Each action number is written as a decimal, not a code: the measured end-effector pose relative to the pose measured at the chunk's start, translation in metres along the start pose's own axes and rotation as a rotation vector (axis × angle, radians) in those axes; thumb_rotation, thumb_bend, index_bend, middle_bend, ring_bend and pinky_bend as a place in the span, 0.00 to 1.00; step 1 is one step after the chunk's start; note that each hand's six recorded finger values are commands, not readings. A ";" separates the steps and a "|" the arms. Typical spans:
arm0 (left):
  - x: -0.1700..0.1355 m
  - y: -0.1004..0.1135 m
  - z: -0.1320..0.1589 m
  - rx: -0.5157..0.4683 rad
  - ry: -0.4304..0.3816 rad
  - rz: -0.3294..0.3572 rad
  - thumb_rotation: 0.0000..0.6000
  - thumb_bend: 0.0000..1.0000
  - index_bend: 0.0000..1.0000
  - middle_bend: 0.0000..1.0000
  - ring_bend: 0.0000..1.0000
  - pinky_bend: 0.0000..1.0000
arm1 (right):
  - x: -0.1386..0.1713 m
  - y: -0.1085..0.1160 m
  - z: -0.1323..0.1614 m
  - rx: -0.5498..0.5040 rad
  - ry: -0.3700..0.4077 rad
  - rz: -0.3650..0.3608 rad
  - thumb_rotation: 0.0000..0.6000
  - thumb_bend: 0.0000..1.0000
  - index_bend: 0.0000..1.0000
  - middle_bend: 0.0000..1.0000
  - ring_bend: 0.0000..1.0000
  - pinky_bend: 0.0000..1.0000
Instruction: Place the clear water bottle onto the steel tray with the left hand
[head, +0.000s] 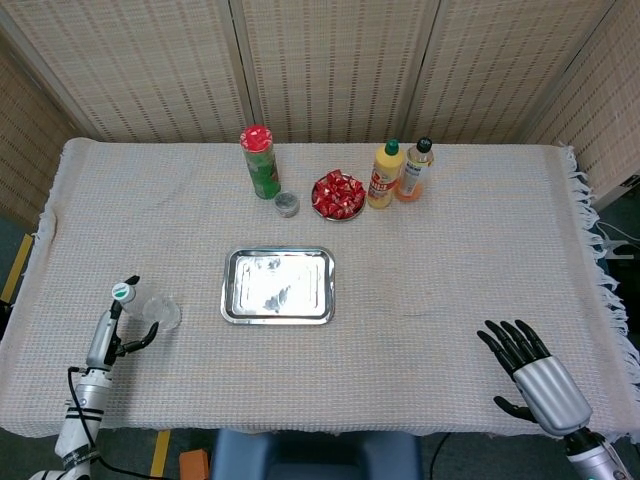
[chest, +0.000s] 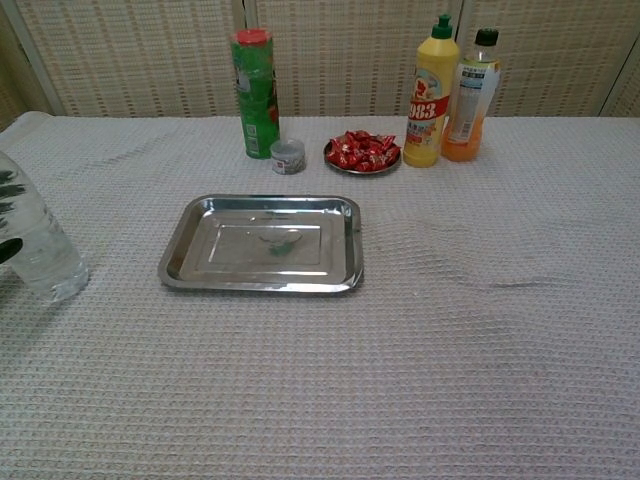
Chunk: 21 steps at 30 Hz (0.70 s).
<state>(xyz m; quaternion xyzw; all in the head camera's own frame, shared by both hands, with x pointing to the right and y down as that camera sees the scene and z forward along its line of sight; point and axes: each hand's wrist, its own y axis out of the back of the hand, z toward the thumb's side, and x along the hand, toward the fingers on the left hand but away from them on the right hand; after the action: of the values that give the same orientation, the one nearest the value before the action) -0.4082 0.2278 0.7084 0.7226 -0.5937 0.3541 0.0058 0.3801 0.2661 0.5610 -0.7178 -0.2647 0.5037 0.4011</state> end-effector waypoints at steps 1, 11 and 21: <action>0.002 0.000 -0.001 0.000 0.005 -0.001 1.00 0.35 0.00 0.00 0.00 0.02 | 0.000 0.000 0.000 0.000 0.000 0.001 1.00 0.05 0.00 0.00 0.00 0.00; 0.012 -0.002 0.000 -0.008 0.012 0.008 1.00 0.35 0.01 0.06 0.00 0.07 | -0.001 -0.001 -0.001 0.002 -0.005 0.005 1.00 0.06 0.00 0.00 0.00 0.00; 0.012 -0.003 0.000 -0.006 0.008 -0.001 1.00 0.44 0.36 0.40 0.24 0.26 | -0.002 -0.002 -0.001 0.005 -0.010 0.011 1.00 0.05 0.00 0.00 0.00 0.00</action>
<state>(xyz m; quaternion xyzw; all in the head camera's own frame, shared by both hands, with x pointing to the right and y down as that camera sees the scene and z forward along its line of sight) -0.4048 0.2186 0.7161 0.7214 -0.5943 0.3553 0.0107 0.3799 0.2657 0.5640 -0.7159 -0.2614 0.5102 0.3986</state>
